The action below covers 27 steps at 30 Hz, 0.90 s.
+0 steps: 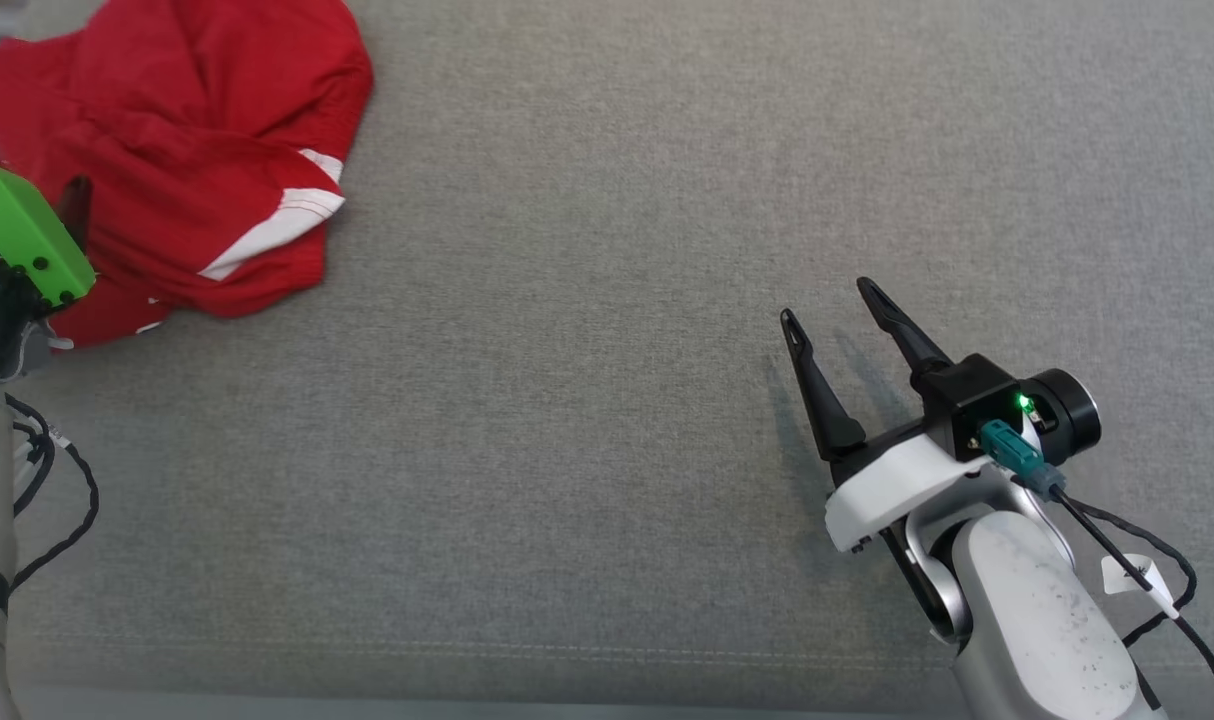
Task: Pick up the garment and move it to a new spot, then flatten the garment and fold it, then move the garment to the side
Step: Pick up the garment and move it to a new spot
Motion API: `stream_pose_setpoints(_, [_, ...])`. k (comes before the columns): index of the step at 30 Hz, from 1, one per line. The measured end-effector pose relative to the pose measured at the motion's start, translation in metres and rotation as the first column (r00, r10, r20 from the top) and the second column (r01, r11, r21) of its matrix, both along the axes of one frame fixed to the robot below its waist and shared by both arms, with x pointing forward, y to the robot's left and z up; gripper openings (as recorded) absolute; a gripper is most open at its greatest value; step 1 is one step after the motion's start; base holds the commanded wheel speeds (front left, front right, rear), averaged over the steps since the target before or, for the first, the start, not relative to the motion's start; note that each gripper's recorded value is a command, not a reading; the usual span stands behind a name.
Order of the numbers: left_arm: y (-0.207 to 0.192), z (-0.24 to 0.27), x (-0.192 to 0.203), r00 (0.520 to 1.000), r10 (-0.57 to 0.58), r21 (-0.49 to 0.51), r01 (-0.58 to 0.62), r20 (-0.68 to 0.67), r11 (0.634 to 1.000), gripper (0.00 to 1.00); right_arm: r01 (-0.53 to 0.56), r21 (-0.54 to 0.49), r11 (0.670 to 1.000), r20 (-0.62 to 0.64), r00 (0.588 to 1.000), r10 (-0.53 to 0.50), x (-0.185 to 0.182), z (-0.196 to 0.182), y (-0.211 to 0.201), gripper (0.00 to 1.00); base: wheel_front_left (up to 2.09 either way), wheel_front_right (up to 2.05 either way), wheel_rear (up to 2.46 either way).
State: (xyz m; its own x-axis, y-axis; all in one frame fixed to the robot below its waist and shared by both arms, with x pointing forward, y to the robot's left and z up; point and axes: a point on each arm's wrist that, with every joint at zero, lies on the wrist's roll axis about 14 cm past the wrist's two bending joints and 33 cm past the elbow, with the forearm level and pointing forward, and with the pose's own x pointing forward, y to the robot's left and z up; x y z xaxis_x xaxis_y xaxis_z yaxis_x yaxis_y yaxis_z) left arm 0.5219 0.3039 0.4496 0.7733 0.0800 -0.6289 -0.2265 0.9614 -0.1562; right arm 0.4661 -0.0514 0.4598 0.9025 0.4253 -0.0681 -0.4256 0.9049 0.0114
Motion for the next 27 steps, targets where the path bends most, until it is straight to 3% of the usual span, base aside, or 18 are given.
stream_pose_setpoints(8, [-0.013,-0.060,0.016,0.989,0.028,0.022,-0.025,-0.144,0.999,1.00,0.074,-0.023,0.997,-0.099,0.992,-0.076,0.001,-0.042,-0.030,1.00,0.00,0.00,0.00])
stream_pose_setpoints(9, [-0.017,-0.065,0.018,0.988,0.027,0.018,-0.024,-0.150,1.000,0.80,0.080,-0.026,0.996,-0.107,0.991,-0.082,0.000,-0.045,-0.032,1.00,0.00,0.00,0.00])
stream_pose_setpoints(10, [-0.021,-0.067,0.020,0.989,0.019,0.021,-0.017,-0.148,1.000,0.29,0.083,-0.029,0.996,-0.112,0.990,-0.086,0.000,-0.047,-0.034,1.00,0.00,0.00,0.00])
stream_pose_setpoints(11, [-0.023,-0.068,0.022,0.990,0.018,0.022,-0.015,-0.143,1.000,0.00,0.087,-0.032,0.996,-0.117,0.989,-0.090,-0.001,-0.049,-0.035,1.00,0.00,0.00,0.00])
stream_pose_setpoints(16, [-0.028,-0.055,0.027,0.997,0.011,0.026,-0.009,-0.074,1.000,0.00,0.084,-0.026,0.996,-0.111,0.990,-0.087,-0.005,-0.044,-0.035,1.00,0.00,0.00,0.00])
stream_pose_setpoints(21, [-0.028,-0.009,0.030,0.998,-0.009,0.087,0.003,0.064,0.996,0.00,0.078,-0.004,0.997,-0.100,0.992,-0.078,-0.018,-0.032,-0.031,1.00,0.00,0.00,0.00])
stream_pose_setpoints(27, [-0.045,0.068,0.035,0.956,-0.122,0.183,0.074,0.266,0.980,0.00,0.101,0.020,0.995,-0.080,0.992,-0.099,-0.038,-0.016,-0.037,1.00,0.00,0.00,0.00])
